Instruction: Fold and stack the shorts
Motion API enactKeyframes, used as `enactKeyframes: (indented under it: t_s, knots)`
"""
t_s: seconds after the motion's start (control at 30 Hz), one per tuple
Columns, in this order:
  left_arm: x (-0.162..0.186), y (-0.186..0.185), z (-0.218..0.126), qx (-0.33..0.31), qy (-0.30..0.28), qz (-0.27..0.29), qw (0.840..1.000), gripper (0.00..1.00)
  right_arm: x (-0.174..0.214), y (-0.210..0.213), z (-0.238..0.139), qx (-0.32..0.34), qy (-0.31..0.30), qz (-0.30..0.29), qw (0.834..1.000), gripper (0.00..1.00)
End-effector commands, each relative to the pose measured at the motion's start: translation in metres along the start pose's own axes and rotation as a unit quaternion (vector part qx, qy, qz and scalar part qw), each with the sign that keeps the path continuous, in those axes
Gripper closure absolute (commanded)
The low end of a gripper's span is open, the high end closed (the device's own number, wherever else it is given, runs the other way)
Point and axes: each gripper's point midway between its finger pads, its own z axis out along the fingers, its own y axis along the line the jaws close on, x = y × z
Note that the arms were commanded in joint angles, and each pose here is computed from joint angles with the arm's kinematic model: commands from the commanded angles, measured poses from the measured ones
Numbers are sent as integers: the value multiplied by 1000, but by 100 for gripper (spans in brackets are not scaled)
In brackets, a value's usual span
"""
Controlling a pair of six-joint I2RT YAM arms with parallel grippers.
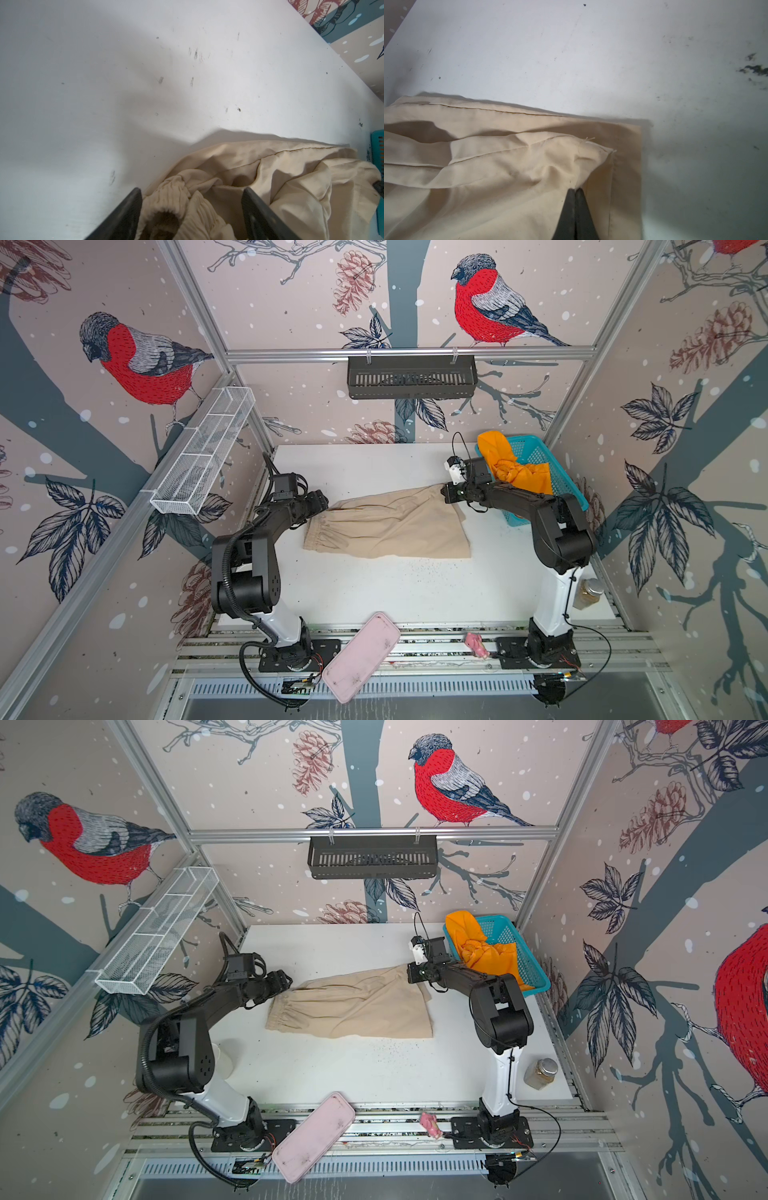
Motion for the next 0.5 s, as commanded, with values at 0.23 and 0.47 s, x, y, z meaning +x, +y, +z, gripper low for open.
enactKeyframes:
  t_s: [0.23,0.47]
  knots:
    - [-8,-9,4,44,-11,-7,999,24,-2,1,-9,5,-30,13,999,100]
    - [0,-11,10,60,1,-11,998,25,-4,-7,1,8,-22,2,1000,45]
